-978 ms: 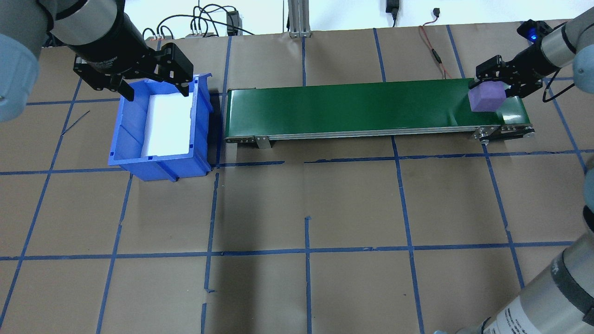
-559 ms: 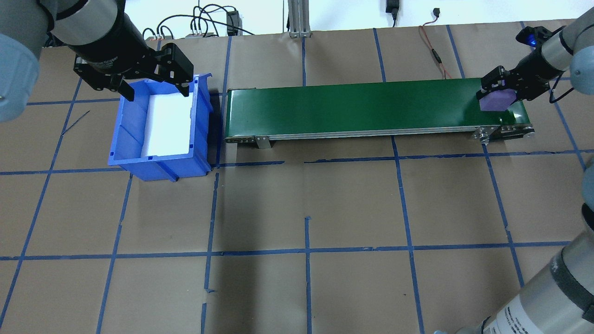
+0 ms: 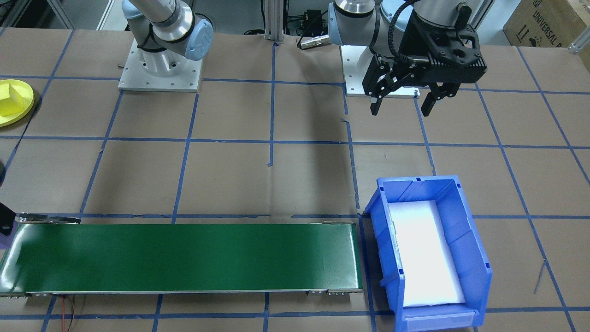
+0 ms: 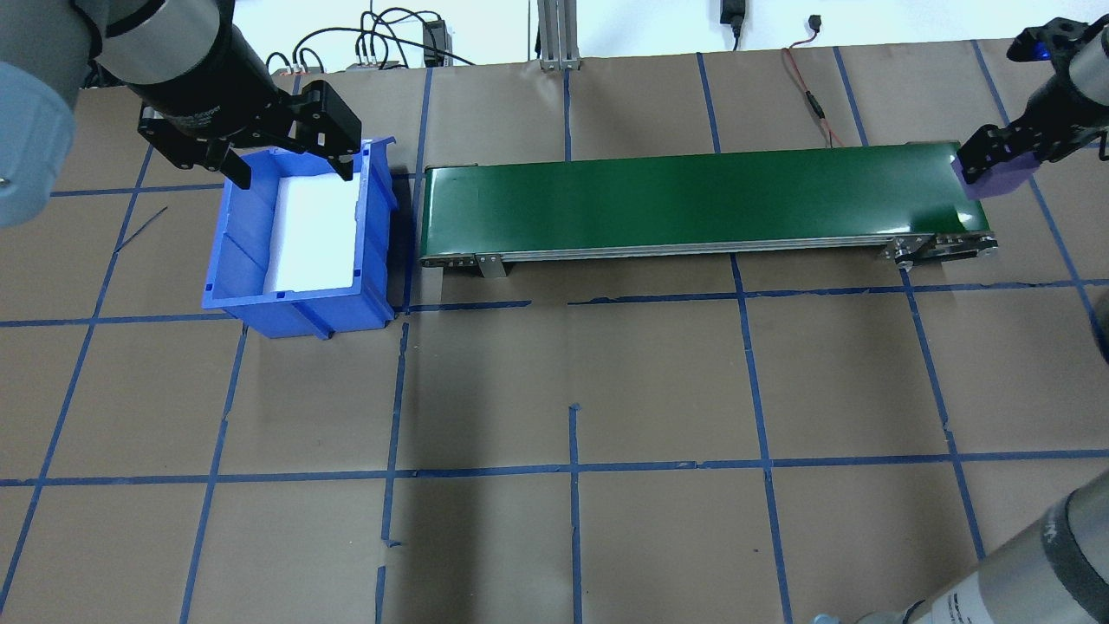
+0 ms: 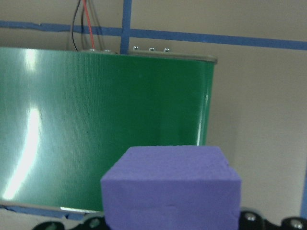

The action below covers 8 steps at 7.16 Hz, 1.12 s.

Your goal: Move block left to right into plate

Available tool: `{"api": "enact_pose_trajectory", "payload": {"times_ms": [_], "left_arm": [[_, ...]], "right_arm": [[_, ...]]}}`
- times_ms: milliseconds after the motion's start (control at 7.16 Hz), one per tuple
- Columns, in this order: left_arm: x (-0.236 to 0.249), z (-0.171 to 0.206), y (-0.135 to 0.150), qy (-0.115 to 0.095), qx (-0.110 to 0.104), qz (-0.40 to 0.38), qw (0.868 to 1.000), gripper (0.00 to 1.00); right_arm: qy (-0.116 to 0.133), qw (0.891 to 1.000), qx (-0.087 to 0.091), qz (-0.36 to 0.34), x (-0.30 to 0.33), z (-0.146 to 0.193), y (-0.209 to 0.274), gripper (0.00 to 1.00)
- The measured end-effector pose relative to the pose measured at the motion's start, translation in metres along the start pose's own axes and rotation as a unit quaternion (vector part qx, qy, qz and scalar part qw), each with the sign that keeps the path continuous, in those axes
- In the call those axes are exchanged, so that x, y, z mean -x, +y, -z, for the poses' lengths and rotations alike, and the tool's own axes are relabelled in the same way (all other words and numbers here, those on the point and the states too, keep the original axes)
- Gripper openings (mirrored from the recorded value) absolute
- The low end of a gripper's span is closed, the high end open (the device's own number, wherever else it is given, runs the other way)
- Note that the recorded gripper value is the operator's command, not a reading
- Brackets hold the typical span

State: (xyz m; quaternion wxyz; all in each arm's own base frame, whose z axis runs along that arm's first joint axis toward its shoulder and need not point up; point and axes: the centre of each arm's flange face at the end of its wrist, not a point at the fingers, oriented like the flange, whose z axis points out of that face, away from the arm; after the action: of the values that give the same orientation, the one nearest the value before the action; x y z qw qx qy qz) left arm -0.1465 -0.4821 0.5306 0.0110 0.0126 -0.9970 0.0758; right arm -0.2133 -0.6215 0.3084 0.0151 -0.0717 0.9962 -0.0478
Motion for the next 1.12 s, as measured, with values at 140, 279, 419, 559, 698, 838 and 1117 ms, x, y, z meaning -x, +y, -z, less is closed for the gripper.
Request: {"api": "enact_pose_trajectory", "payload": {"times_ms": [140, 279, 419, 559, 698, 838, 1117], "left_arm": [[0.0, 0.0, 0.0, 0.0, 0.0, 0.0, 1.0, 1.0], [0.0, 0.0, 0.0, 0.0, 0.0, 0.0, 1.0, 1.0], [0.0, 0.0, 0.0, 0.0, 0.0, 0.0, 1.0, 1.0], [0.0, 0.0, 0.0, 0.0, 0.0, 0.0, 1.0, 1.0], [0.0, 0.0, 0.0, 0.001, 0.0, 0.001, 1.0, 1.0], [0.0, 0.0, 0.0, 0.001, 0.0, 0.001, 1.0, 1.0], [0.0, -0.001, 0.0, 0.001, 0.001, 0.001, 1.0, 1.0]], "right_arm": [[0.01, 1.0, 0.004, 0.021, -0.048, 0.013, 0.041, 0.34], [0.012, 0.999, 0.01, 0.032, -0.097, 0.017, 0.088, 0.35], [0.008, 0.999, 0.017, 0.038, -0.132, 0.012, 0.129, 0.35], [0.002, 0.999, 0.025, 0.036, -0.154, 0.003, 0.159, 0.4], [0.0, 0.999, 0.032, 0.035, -0.171, -0.008, 0.178, 0.46], [-0.006, 0.999, 0.035, 0.031, -0.184, -0.026, 0.188, 0.55], [-0.017, 0.999, 0.038, 0.027, -0.194, -0.054, 0.193, 1.0]]}}
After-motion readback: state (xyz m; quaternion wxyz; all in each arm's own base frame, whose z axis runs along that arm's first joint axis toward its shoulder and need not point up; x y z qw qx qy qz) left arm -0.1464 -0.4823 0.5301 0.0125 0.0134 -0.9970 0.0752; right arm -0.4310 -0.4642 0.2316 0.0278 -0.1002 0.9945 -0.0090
